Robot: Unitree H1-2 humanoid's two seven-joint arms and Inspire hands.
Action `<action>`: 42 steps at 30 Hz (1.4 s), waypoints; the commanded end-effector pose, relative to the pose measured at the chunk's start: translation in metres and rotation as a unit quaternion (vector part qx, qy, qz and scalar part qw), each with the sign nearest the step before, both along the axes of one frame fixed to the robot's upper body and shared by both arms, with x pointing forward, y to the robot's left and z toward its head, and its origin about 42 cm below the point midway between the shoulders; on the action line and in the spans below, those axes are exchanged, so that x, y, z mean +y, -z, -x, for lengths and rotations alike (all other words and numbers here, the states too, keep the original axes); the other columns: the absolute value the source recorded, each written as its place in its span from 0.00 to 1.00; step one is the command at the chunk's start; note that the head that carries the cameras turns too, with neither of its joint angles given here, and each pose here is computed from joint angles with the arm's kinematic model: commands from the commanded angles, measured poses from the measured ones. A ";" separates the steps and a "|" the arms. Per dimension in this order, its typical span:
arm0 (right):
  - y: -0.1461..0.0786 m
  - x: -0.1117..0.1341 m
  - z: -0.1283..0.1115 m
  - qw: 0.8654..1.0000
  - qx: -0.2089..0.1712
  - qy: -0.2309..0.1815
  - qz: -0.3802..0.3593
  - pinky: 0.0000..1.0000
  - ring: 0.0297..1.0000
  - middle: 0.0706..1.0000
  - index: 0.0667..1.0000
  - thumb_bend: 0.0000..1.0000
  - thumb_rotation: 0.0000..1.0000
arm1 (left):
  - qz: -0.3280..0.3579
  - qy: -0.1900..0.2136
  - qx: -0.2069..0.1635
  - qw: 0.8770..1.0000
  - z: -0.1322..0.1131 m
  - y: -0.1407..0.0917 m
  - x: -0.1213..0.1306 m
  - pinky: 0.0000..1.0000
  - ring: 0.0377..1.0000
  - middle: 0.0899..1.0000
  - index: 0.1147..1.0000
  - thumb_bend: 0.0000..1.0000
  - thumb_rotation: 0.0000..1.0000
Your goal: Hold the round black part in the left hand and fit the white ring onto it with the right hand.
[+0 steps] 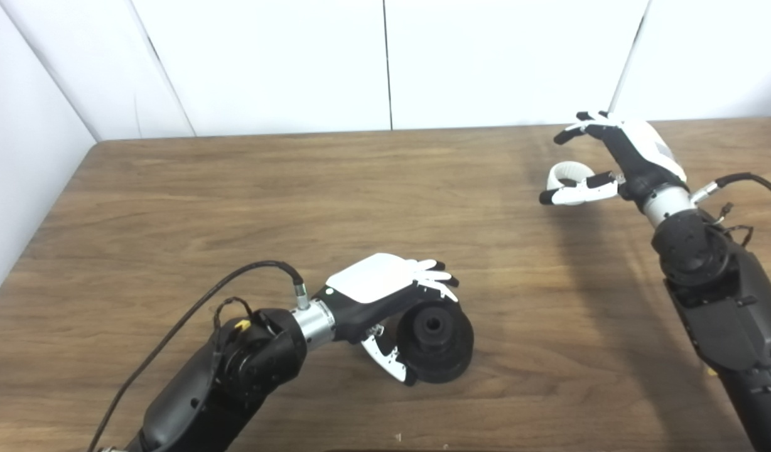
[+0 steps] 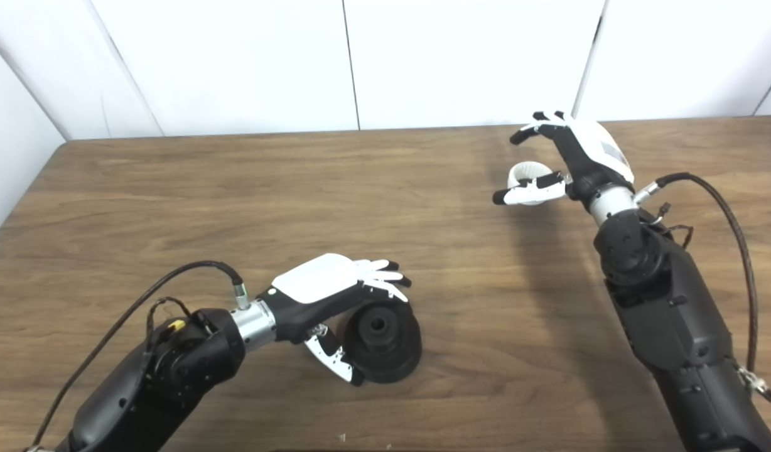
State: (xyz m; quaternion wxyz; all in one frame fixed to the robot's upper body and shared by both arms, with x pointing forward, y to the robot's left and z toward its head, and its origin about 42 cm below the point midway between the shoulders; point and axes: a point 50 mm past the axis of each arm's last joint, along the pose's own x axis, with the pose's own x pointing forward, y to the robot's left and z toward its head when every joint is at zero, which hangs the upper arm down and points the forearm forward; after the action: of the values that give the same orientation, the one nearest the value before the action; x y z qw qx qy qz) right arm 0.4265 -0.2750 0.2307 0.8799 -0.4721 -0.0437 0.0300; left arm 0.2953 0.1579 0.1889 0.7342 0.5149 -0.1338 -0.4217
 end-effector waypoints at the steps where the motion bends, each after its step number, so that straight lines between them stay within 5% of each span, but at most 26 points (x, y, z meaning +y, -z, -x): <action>1: -0.027 -0.001 -0.020 0.999 -0.035 0.002 0.023 1.00 1.00 0.95 0.69 0.96 0.28 | -0.030 0.005 0.018 0.999 0.003 0.012 0.004 0.95 0.98 0.92 0.43 0.52 0.07; 14: -0.008 -0.023 -0.031 0.997 0.028 0.020 0.066 1.00 1.00 0.97 0.72 0.98 0.33 | -0.022 0.009 0.013 1.000 0.001 0.012 0.005 0.95 0.97 0.91 0.43 0.52 0.07; 42: -0.013 -0.027 -0.034 0.999 0.017 0.030 0.015 1.00 1.00 0.97 0.75 0.94 0.33 | -0.023 0.004 0.017 1.000 0.003 0.018 0.005 0.93 0.98 0.91 0.43 0.52 0.07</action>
State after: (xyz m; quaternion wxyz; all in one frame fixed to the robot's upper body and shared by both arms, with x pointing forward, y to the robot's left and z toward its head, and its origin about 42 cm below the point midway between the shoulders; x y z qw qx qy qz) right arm 0.4500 -0.3052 0.2044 0.8701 -0.4896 0.0450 0.0352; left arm 0.2952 0.1593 0.1868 0.7374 0.5095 -0.1369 -0.4218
